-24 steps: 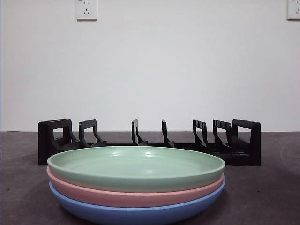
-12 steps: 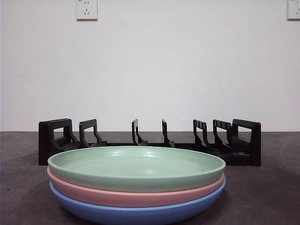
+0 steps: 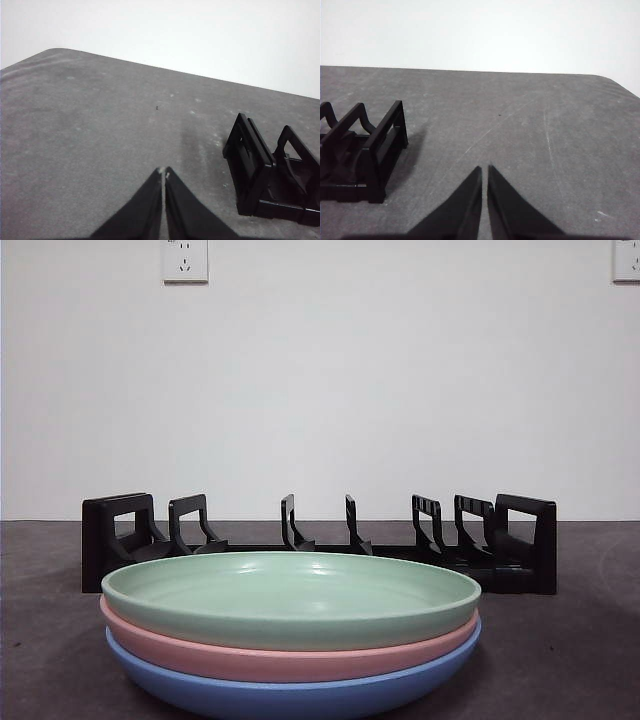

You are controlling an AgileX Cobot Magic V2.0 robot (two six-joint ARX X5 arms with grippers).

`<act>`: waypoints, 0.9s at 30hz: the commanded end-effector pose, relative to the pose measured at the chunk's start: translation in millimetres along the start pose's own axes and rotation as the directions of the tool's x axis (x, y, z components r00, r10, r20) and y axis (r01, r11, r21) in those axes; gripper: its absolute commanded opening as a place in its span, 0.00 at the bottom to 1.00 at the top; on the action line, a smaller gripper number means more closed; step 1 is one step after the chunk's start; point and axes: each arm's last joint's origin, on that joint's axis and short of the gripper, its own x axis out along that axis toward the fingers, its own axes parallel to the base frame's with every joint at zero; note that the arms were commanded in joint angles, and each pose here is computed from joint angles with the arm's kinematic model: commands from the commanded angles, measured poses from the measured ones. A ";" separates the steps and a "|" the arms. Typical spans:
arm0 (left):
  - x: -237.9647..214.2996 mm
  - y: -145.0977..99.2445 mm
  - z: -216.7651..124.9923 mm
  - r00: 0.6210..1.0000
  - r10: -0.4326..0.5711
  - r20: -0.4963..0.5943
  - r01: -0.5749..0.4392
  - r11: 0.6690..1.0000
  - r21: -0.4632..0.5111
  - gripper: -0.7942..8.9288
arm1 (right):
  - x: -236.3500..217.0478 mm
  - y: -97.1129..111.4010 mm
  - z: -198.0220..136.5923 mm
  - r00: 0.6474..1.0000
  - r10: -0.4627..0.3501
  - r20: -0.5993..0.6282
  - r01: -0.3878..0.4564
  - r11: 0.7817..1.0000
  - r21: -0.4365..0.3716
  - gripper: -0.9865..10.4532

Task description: Place the plate

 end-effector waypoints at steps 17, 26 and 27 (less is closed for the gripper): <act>1.4 -0.2 -0.6 0.999 -0.011 0.039 0.011 1.000 -0.007 0.09 | 0.2 -0.1 -0.2 1.000 -0.001 0.009 0.001 1.000 0.018 0.10; 1.4 -0.3 0.0 0.999 -0.012 0.045 0.013 1.000 -0.008 0.09 | 0.2 -0.1 -0.2 1.000 -0.001 0.009 0.001 1.000 0.018 0.10; 1.4 -0.3 0.0 0.999 -0.012 0.045 0.013 1.000 -0.008 0.09 | 0.2 -0.1 -0.2 1.000 -0.001 0.009 0.001 1.000 0.018 0.10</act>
